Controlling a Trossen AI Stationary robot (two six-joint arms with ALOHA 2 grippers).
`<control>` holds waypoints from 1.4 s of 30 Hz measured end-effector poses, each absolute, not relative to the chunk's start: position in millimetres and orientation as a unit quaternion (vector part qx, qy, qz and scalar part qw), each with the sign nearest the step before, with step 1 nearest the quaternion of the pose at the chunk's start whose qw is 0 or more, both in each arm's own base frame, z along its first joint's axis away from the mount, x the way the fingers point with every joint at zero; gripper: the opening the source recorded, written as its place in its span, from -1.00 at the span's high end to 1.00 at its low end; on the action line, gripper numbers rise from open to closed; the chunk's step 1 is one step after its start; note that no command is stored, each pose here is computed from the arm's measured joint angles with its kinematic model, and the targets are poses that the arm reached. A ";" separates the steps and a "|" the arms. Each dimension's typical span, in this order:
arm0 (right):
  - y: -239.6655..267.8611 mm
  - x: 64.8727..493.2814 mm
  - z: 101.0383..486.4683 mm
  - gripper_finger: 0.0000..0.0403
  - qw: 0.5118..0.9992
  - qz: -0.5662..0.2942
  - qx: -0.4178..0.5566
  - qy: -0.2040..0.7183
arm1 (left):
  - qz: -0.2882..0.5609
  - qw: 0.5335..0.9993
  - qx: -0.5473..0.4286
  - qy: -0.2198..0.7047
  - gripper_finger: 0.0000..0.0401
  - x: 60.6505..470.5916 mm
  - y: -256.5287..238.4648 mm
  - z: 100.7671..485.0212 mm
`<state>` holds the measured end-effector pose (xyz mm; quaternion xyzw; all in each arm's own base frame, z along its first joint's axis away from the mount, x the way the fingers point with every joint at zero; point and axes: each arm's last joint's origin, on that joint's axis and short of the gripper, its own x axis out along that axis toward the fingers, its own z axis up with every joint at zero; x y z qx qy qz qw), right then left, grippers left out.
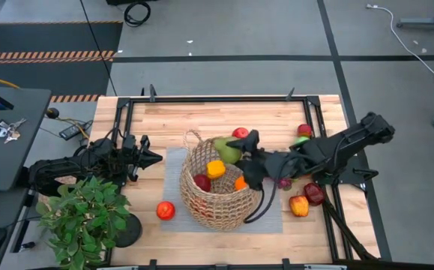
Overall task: Build produce basket
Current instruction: Put the green pear into the brown basket
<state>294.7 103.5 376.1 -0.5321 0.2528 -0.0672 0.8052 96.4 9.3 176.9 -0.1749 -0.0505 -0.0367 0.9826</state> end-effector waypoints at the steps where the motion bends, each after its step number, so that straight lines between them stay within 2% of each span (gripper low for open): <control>1: 104.4 296.4 373.4 -0.76 0.790 -0.063 -0.552 0.260 | -0.037 0.983 -0.175 -0.050 0.82 96.4 9.3 176.9; 5: 106.6 302.1 362.6 -0.77 0.733 -0.038 -0.616 0.286 | -0.037 0.983 -0.175 -0.050 0.84 96.4 9.3 176.9; 11: 112.4 311.2 348.4 -0.79 0.649 -0.069 -0.682 0.331 | -0.037 0.983 -0.175 -0.050 0.86 96.4 9.3 176.8; 14: 115.4 311.7 345.8 -0.79 0.639 -0.077 -0.687 0.336 | -0.037 0.983 -0.175 -0.050 0.84 96.4 9.3 176.9; 21: 118.7 309.9 351.1 -0.80 0.657 -0.079 -0.679 0.318 | -0.037 0.983 -0.175 -0.050 0.83 96.4 9.3 176.8; 23: 119.1 310.4 351.1 -0.80 0.686 -0.083 -0.653 0.310 | -0.037 0.983 -0.175 -0.050 0.84 96.4 9.3 176.8; 25: 117.2 313.2 350.5 -0.80 0.745 -0.063 -0.597 0.290 | -0.037 0.983 -0.175 -0.050 0.85 96.4 9.3 176.9; 27: 112.4 316.0 348.4 -0.80 0.808 -0.004 -0.523 0.272 | -0.037 0.983 -0.175 -0.050 0.86 96.4 9.3 176.8; 30: 102.5 321.2 345.7 -0.80 0.864 0.076 -0.424 0.260 | -0.037 0.983 -0.175 -0.050 0.85 96.4 9.3 176.8; 36: 79.6 329.3 345.3 -0.80 0.912 0.151 -0.286 0.252 | -0.037 0.983 -0.175 -0.050 0.82 96.4 9.3 176.8; 42: 61.0 339.5 357.8 -0.80 0.949 0.216 -0.135 0.186 | -0.037 0.983 -0.175 -0.050 0.85 96.4 9.3 176.9</control>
